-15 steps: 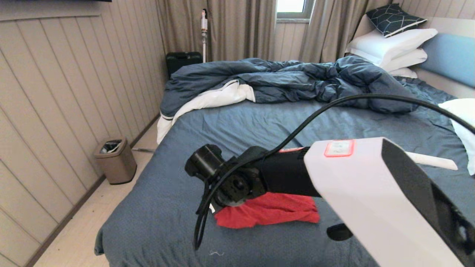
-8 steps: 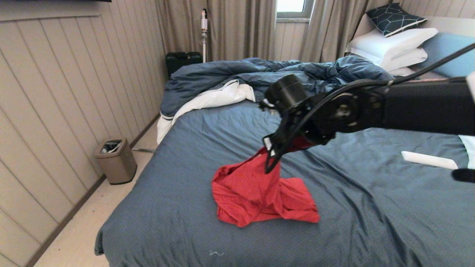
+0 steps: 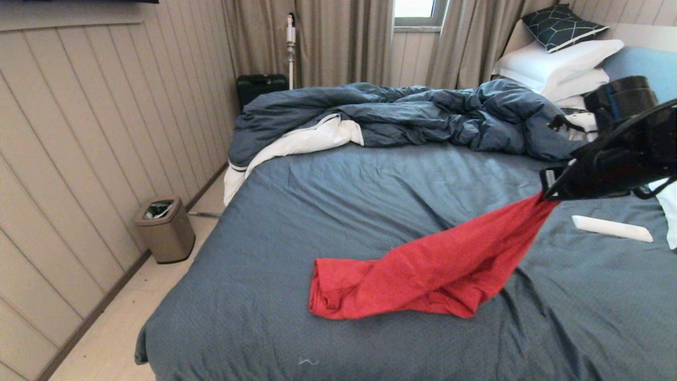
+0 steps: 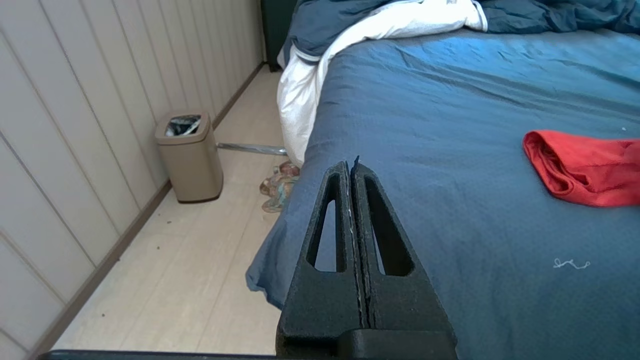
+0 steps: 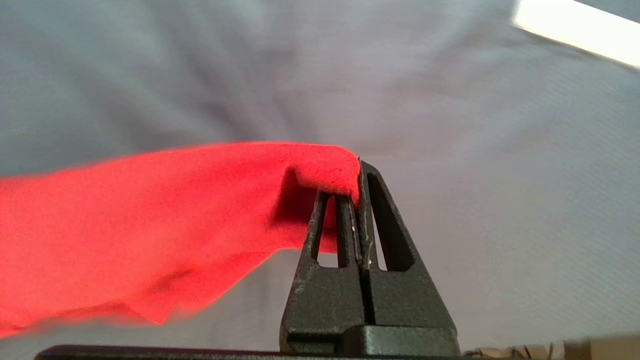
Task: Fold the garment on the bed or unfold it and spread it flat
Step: Unford the red T-shirt
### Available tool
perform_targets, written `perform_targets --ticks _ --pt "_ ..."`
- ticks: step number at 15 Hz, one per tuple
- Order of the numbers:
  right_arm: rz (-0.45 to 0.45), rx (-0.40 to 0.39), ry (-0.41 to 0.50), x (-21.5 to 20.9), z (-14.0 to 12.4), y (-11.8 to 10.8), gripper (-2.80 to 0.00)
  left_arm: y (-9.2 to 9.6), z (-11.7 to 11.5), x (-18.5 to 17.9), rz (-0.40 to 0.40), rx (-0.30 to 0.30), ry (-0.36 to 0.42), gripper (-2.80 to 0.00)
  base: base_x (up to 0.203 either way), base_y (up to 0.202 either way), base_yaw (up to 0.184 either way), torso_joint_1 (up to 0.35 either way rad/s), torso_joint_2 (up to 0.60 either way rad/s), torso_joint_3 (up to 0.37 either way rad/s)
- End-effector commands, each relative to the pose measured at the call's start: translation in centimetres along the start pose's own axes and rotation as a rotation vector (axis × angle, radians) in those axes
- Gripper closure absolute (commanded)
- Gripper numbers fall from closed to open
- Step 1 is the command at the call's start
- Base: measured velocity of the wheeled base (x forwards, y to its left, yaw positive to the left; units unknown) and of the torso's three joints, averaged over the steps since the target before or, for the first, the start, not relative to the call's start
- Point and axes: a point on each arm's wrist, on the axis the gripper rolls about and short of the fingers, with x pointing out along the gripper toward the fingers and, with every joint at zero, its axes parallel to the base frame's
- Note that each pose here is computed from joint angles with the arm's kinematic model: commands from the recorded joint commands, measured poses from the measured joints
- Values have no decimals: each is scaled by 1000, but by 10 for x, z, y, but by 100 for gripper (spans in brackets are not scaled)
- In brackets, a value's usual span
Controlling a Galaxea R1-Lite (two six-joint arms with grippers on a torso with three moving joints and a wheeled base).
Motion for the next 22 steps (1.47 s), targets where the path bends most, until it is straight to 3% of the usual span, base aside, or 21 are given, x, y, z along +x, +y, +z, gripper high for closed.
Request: perform_targets --ticks 1,6,10,14,15,19,22 --pt "-75 46 31 23 -10 -43 0 0 0 0 0 0 -1 0 0 0 0 0 0 0" --pt "-188 88 98 112 -38 -109 0 0 0 0 0 0 -1 0 0 0 0 0 0 0" --pt "-283 146 103 156 -55 -163 0 0 0 0 0 0 -1 0 0 0 0 0 0 0" --pt "-278 167 172 174 -76 -166 0 0 0 0 0 1 -1 0 0 0 0 0 0 0" --pt "-276 167 173 174 -77 -166 -280 0 0 0 0 1 -1 0 0 0 0 0 0 0" --pt "-207 169 122 147 -67 -162 -280 0 0 0 0 1 -1 0 0 0 0 0 0 0" --pt "-139 171 51 100 -57 -154 -280 0 0 0 0 3 -1 0 0 0 0 0 0 0"
